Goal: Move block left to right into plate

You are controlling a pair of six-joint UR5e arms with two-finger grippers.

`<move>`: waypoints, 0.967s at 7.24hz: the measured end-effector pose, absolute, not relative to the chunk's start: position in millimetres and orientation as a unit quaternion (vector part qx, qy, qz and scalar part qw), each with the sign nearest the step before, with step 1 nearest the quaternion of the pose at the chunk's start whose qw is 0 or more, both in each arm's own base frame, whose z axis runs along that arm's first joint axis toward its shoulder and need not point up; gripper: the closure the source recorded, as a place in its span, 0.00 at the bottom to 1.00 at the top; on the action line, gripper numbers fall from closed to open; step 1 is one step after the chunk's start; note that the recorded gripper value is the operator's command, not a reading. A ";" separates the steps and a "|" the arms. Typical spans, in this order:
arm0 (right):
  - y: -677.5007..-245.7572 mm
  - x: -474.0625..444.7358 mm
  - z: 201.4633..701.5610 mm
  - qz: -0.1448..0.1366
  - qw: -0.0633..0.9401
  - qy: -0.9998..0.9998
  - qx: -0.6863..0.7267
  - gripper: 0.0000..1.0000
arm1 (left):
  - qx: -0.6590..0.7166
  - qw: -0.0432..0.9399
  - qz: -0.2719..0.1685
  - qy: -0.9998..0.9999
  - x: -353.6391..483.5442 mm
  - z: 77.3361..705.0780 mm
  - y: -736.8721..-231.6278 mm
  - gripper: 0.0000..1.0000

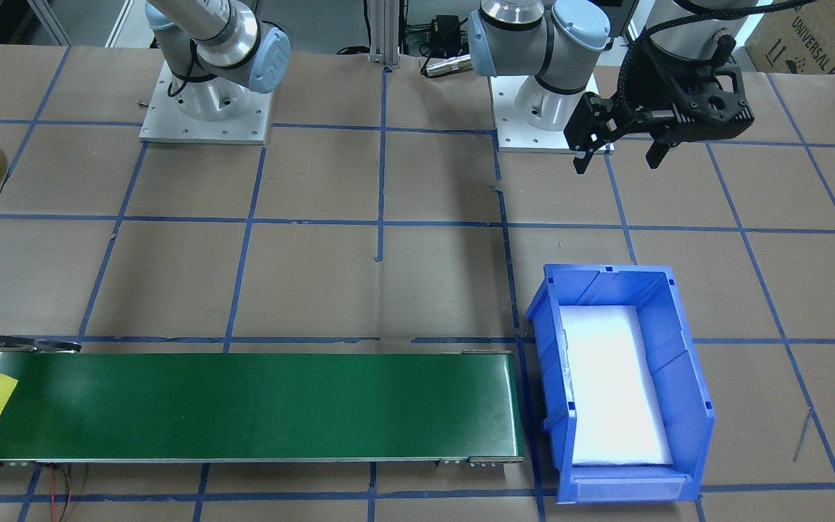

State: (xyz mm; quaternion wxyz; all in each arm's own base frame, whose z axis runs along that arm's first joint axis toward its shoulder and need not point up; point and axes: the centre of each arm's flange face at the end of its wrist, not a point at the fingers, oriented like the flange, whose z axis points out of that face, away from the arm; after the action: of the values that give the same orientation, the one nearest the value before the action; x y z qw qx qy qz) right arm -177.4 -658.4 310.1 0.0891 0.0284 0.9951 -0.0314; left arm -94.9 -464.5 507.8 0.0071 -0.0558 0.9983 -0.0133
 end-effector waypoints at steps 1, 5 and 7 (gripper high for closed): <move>-643.7 -193.8 323.5 -0.021 0.073 0.997 0.026 0.56 | -0.056 0.007 -0.013 0.998 -94.9 507.6 -464.5 0.00; -552.4 -290.5 367.0 0.013 0.009 0.999 -0.035 0.56 | -0.052 0.005 -0.006 0.999 -98.0 501.3 -463.0 0.00; -488.3 -350.6 368.2 0.009 0.008 0.999 -0.053 0.55 | -0.037 0.005 -0.006 0.999 -111.0 499.6 -460.7 0.00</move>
State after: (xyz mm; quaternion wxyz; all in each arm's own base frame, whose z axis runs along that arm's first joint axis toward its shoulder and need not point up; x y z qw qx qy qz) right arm -350.6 -488.3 368.2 0.0080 -0.0526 0.9985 0.0091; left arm -111.0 -460.7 499.6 0.0052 -0.0373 0.9993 -0.0064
